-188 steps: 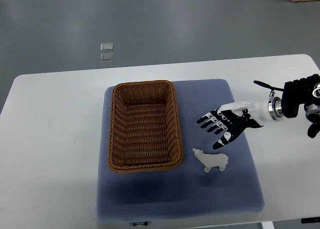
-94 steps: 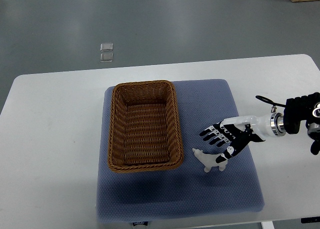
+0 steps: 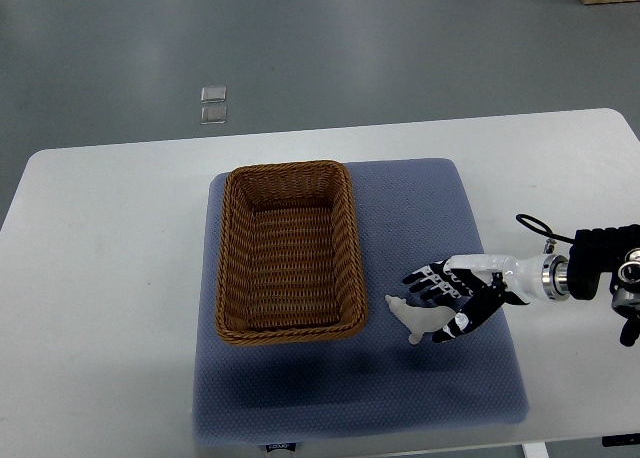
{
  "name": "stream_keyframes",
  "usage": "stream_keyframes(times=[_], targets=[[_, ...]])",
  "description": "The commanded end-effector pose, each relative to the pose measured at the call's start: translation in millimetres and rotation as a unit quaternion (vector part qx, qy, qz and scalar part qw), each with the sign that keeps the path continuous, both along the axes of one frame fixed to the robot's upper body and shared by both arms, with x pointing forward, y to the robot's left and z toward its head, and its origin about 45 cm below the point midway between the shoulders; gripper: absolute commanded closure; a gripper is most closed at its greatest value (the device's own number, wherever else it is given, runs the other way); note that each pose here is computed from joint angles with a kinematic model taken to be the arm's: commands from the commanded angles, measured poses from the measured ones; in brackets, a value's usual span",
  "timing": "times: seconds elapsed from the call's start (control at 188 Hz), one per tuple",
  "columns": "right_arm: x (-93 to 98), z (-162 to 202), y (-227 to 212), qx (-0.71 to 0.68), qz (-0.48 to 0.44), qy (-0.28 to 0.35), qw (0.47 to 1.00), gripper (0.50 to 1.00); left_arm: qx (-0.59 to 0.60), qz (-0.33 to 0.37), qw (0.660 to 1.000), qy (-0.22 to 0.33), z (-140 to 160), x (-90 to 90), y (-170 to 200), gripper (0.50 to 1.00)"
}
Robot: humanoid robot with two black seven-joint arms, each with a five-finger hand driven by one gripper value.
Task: Place white bear in brown basket with right hand
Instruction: 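Close the right hand fingers around the white bear figurine, then lift the white bear up off the cushion with the right hand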
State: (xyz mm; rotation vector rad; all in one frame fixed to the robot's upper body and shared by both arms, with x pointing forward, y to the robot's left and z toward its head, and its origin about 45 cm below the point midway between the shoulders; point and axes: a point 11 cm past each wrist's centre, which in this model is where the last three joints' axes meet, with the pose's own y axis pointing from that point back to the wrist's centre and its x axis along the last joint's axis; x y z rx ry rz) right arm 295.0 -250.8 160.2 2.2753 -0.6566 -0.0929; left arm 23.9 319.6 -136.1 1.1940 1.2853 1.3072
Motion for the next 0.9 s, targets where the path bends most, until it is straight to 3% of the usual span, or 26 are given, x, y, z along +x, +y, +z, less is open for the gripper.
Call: stream_keyframes(times=[0.0,0.202,0.239,0.345,0.393,0.707,0.892], targets=[[-1.3,-2,0,0.003,-0.001,-0.007,1.0,0.611,0.0,0.0,1.0,0.0,0,0.0,0,0.5],[-1.9,-3,3,0.011,0.001,-0.021,1.0,0.644,0.0,0.0,1.0,0.0,0,0.0,0,0.5],[-1.8,-4,6,0.012,0.003,-0.027,1.0,0.679,0.0,0.0,1.0,0.0,0,0.0,0,0.5],[-4.8,-6,8,0.015,0.011,-0.036,0.999,0.711,0.0,0.0,1.0,0.0,0,0.0,0,0.5],[-5.1,-6,10,0.017,0.016,-0.042,0.999,0.756,0.0,0.0,1.0,0.0,0,0.0,0,0.5],[-4.5,-3,10,0.028,0.029,-0.065,0.997,0.91,0.001,0.0,1.0,0.0,0,-0.1,1,0.5],[4.8,6,5,0.028,0.014,-0.091,0.995,0.922,0.0,0.0,1.0,0.0,0,0.0,0,0.5]])
